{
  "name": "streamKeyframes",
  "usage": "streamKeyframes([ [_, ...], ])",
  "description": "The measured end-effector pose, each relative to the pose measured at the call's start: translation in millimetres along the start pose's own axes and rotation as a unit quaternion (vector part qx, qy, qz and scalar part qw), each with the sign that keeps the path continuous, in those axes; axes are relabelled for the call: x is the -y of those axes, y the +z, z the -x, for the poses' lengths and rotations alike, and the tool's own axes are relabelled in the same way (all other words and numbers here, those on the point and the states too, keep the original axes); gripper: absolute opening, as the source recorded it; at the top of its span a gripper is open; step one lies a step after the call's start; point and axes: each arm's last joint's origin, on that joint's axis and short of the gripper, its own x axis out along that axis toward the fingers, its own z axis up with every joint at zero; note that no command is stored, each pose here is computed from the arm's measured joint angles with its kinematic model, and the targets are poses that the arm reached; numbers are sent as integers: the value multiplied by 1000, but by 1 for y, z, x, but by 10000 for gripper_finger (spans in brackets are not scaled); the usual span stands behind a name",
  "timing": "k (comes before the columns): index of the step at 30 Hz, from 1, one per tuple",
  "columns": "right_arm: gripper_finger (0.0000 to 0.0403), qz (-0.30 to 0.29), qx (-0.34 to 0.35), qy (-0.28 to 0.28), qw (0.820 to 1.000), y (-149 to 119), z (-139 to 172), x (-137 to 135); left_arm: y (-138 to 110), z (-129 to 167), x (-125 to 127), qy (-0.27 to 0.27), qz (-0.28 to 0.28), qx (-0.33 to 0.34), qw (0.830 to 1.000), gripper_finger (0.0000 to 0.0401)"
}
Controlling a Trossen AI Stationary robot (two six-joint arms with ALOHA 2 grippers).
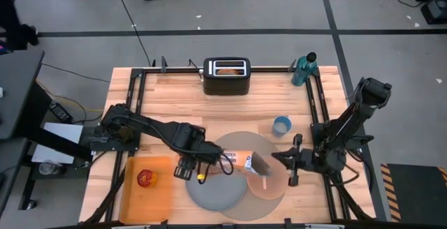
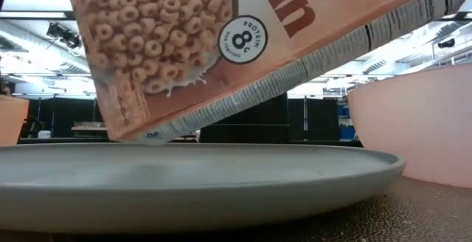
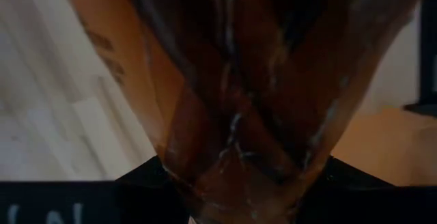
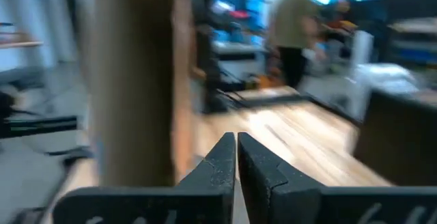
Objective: Arrange a breakfast setting
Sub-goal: Pour the cereal from the cereal box into the orange bowl
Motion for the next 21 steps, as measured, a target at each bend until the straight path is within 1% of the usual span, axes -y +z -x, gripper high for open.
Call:
streamKeyframes([
  [3,52,37,16,16,999,15,-6,-4,0,0,-2,22,-11,1,1000,185],
  [5,77,63,27,35,997,24,-10,-8,0,0,-3,37,-12,2,999,185],
  [7,106,75,38,47,995,34,-13,-14,0,0,-4,41,-10,2,999,185],
  [11,165,114,16,28,993,43,-20,-21,0,0,-4,41,-6,2,999,185],
  [13,182,115,7,25,993,47,-30,-21,0,0,-4,41,-6,2,999,185],
  [16,190,119,2,17,993,53,-44,-17,0,0,-5,41,-5,2,999,185],
  [19,187,128,-9,-21,992,57,-56,-11,0,0,-7,42,-1,1,999,185],
  [21,183,134,-15,-25,991,56,-61,-7,0,0,-7,45,0,2,999,185],
])
